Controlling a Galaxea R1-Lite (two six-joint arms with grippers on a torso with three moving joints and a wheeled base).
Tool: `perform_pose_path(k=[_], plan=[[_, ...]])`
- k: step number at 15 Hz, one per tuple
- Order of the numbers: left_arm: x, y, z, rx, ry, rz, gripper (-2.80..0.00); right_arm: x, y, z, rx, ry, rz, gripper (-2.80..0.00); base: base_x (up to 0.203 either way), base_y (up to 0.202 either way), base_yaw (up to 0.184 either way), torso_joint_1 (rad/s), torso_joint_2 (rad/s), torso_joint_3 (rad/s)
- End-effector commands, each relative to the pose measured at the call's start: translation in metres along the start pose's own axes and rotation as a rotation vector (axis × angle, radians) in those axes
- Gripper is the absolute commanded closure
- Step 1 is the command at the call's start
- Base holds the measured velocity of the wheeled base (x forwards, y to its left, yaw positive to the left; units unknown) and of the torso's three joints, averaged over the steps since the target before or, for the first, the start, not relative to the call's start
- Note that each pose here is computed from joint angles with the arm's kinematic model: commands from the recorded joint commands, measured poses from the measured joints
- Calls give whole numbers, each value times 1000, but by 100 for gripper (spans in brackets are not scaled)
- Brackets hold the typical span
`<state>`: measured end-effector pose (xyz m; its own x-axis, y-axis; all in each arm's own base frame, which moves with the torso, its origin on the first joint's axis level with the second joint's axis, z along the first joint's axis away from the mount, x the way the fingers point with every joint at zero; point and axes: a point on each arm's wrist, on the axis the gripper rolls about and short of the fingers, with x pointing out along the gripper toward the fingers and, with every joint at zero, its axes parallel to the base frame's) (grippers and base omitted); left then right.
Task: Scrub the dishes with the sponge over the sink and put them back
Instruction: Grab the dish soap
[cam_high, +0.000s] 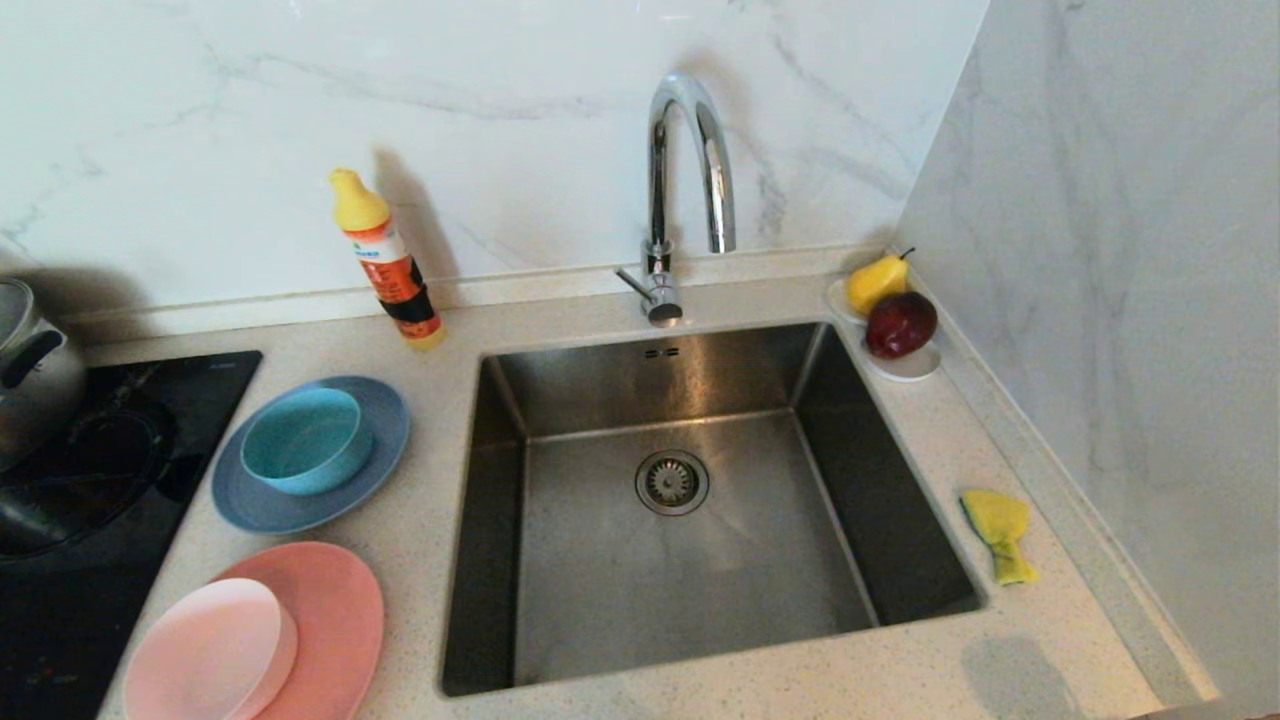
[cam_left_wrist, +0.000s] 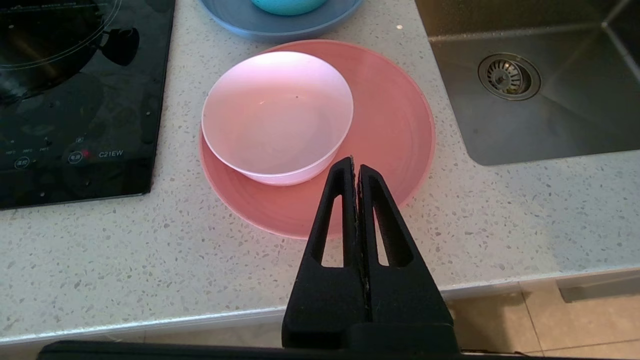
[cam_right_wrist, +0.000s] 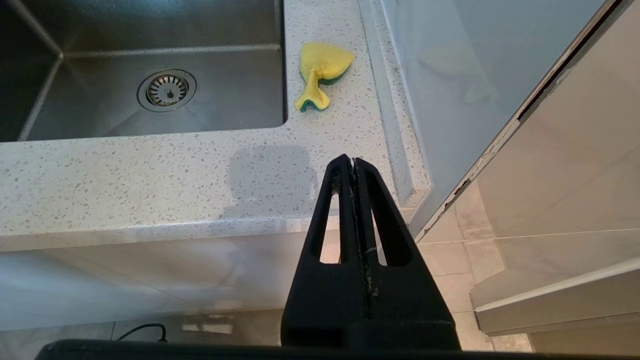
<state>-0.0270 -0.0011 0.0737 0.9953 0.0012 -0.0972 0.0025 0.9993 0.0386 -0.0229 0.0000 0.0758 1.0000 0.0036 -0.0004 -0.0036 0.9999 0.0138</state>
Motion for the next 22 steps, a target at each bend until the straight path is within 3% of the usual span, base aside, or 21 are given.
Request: perform_pose_path(k=[1, 17, 19, 21, 22], plan=[[0, 0, 0, 0, 2, 0, 0, 0, 0, 0, 0, 0, 1, 0, 0, 0, 0, 0, 0, 0], [0, 0, 0, 8, 4, 0, 0, 0, 0, 0, 0, 1, 1, 0, 0, 0, 0, 0, 0, 0], [0, 0, 1, 34, 1, 7, 0, 0, 0, 0, 0, 0, 1, 0, 0, 0, 0, 0, 0, 0], [-3, 1, 11, 39, -22, 11, 0, 0, 0, 0, 0, 0, 1, 0, 0, 0, 0, 0, 0, 0], [-6, 1, 28, 36, -43, 12, 0, 0, 0, 0, 0, 0, 1, 0, 0, 0, 0, 0, 0, 0]])
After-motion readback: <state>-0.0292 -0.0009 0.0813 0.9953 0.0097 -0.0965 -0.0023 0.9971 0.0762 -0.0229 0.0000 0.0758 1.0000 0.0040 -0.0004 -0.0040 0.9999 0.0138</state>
